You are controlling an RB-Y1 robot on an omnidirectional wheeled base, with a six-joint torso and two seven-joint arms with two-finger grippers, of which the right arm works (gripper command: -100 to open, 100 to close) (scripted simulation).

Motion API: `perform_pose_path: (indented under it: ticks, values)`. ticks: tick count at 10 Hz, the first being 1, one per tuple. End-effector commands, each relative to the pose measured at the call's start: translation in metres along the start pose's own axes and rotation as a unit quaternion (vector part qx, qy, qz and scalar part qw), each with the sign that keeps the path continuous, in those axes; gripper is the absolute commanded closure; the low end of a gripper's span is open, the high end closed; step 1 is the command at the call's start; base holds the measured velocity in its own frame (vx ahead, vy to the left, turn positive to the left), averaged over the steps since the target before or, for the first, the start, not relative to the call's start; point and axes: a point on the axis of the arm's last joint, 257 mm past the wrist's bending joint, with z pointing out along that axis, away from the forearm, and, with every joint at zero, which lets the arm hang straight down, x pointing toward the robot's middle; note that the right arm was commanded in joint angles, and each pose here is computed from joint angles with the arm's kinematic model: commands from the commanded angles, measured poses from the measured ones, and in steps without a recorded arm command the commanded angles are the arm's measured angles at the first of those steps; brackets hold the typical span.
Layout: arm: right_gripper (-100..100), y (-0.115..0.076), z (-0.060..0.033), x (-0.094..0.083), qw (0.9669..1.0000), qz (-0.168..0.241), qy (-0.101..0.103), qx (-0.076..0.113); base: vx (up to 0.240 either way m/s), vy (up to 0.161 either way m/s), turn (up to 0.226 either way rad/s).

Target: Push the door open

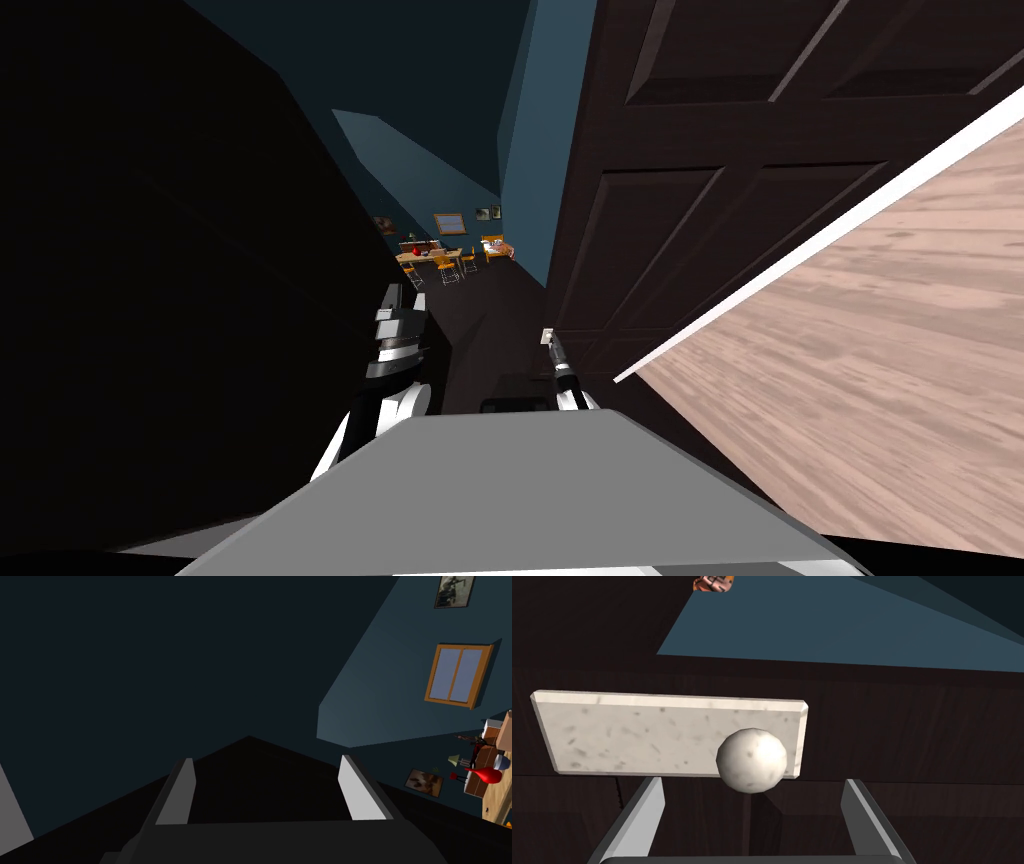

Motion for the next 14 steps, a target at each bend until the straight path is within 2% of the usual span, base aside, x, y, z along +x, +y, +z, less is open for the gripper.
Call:
perform_pose_path:
  ticks: [1, 3, 4, 9, 14]
  values:
    - [-100, 0.0, -0.0001, 0.0, 1.0, 0.001, -0.002, -0.001, 0.184, 0.013, 0.019]
    - [-100, 0.0, -0.0003, 0.0, 1.0, 0.002, -0.002, -0.001, 0.119, 0.026, -0.001]
    - [100, 0.0, -0.0003, 0.0, 1.0, 0.002, -0.002, -0.001, -0.014, -0.001, 0.013]
    - [100, 0.0, -0.0003, 0.0, 1.0, 0.002, -0.002, -0.001, -0.009, -0.003, 0.003]
    - [100, -0.001, 0.0004, -0.026, 0.9996, -0.007, -0.026, 0.002, 0.159, 0.03, -0.029]
